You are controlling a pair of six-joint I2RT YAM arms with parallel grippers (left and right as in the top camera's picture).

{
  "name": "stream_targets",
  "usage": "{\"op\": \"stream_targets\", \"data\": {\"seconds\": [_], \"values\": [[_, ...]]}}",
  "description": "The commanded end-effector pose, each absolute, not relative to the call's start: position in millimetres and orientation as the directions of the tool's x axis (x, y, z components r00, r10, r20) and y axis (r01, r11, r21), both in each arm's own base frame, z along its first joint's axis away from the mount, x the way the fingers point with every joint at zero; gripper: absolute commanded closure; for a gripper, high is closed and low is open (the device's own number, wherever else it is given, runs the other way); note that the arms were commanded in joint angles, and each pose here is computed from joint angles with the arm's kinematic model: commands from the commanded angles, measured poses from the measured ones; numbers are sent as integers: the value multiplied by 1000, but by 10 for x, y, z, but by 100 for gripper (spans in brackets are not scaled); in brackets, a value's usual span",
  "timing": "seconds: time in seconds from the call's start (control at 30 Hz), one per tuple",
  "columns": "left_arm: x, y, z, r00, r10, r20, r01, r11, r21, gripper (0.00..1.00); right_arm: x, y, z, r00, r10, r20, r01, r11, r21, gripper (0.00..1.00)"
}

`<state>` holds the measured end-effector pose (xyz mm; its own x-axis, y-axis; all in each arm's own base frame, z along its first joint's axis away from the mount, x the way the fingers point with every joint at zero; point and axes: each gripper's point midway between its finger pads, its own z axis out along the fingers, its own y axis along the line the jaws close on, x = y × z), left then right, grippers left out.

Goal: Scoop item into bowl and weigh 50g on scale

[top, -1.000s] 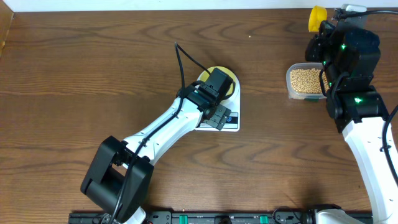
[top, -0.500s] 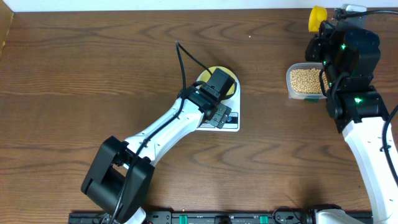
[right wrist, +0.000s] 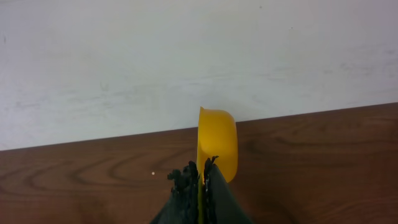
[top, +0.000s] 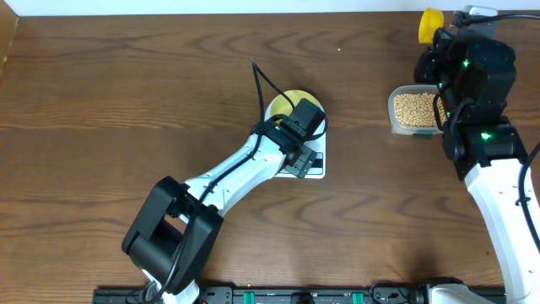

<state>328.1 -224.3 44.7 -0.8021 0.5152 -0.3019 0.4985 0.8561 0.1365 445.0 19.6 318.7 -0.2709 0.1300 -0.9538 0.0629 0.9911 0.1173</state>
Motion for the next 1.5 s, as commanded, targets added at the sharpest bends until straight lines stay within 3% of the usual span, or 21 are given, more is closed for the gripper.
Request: {"op": "stream_targets", "data": {"seconds": [0.0, 1.47], "values": [[3319, -2187, 402, -811, 505, -295, 475, 863, 172, 11, 4446, 222, 3294, -249, 120, -961, 52, 992, 111, 99], [3364, -2207, 281, -806, 516, -289, 482, 857, 185, 11, 4447, 248, 3296, -250, 120, -961, 37, 993, 115, 99]]}}
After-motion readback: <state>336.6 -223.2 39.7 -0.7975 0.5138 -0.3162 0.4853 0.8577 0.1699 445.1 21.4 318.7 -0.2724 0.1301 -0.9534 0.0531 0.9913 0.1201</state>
